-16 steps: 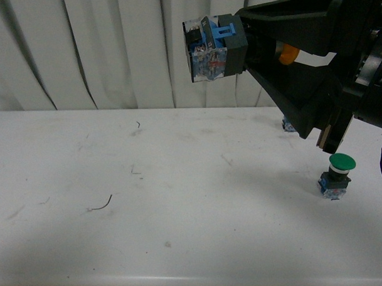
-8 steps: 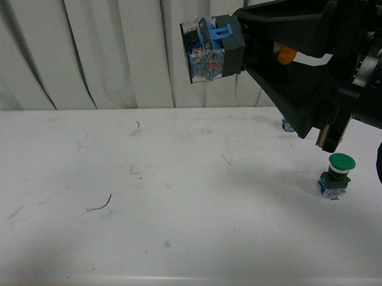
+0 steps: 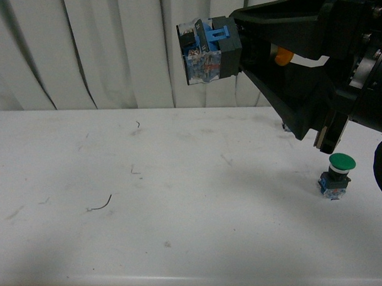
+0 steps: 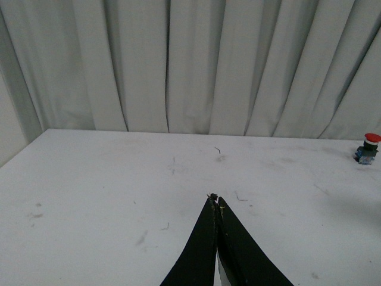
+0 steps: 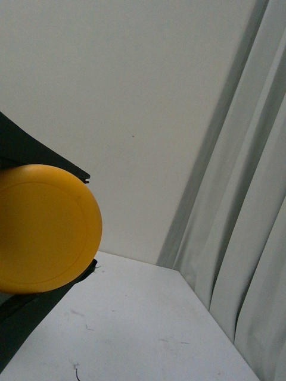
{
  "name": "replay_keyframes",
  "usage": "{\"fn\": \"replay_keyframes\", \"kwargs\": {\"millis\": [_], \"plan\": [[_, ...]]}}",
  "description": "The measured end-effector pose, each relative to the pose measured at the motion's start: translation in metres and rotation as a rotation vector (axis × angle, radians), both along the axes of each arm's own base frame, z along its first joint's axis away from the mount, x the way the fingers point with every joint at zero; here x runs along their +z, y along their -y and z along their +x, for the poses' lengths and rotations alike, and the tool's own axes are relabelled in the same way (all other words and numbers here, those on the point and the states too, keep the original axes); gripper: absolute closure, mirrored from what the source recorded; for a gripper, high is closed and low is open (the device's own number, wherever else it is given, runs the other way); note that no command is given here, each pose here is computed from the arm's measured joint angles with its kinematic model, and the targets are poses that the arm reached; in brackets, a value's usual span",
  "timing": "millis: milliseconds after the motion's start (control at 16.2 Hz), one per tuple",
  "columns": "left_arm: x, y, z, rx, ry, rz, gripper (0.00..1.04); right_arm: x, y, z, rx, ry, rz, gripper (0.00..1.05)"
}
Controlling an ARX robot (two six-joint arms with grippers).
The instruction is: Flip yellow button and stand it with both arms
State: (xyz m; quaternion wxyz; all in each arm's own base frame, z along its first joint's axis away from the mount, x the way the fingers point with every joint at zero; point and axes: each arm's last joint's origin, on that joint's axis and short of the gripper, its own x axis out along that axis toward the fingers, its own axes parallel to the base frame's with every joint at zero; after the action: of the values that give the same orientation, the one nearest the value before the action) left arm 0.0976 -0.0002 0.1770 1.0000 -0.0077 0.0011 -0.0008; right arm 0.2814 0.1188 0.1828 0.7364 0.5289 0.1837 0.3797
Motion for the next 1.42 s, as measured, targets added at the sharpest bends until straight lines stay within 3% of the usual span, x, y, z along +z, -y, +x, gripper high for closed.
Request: {"fn": "replay_keyframes", "kwargs": {"millis": [431, 493, 739, 924, 1047, 1109, 1170, 1416], "plan": [[-0.011, 0.0, 0.0, 0.0, -0.002, 0.0, 1.03, -0.004, -0.002, 0.0, -0.001, 0.002, -0.017, 0.71], [-0.011, 0.0, 0.0, 0.0, 0.0, 0.0, 0.98, -0.004, -0.002, -0.001, -0.007, 0.025, -0.039, 0.71], [-0.011, 0.0, 0.0, 0.0, 0.0, 0.0, 0.56, 0.022, 0.009, -0.002, -0.138, 0.291, -0.171, 0.71], [-0.011, 0.0, 0.0, 0.0, 0.0, 0.0, 0.24, 0.055, 0.023, 0.016, -0.417, 0.542, -0.357, 0.71], [-0.011, 0.0, 0.0, 0.0, 0.0, 0.002, 0.05, 0.056, 0.032, 0.035, -0.572, 0.561, -0.624, 0.71], [-0.011, 0.0, 0.0, 0.0, 0.0, 0.001, 0.08, 0.053, 0.035, 0.044, -0.61, 0.557, -0.732, 0.71], [-0.011, 0.0, 0.0, 0.0, 0.0, 0.002, 0.07, 0.047, 0.051, 0.068, -0.684, 0.503, -0.966, 0.71], [-0.011, 0.0, 0.0, 0.0, 0.0, 0.001, 0.07, 0.028, 0.072, 0.105, -0.698, 0.334, -1.144, 0.71]]}}
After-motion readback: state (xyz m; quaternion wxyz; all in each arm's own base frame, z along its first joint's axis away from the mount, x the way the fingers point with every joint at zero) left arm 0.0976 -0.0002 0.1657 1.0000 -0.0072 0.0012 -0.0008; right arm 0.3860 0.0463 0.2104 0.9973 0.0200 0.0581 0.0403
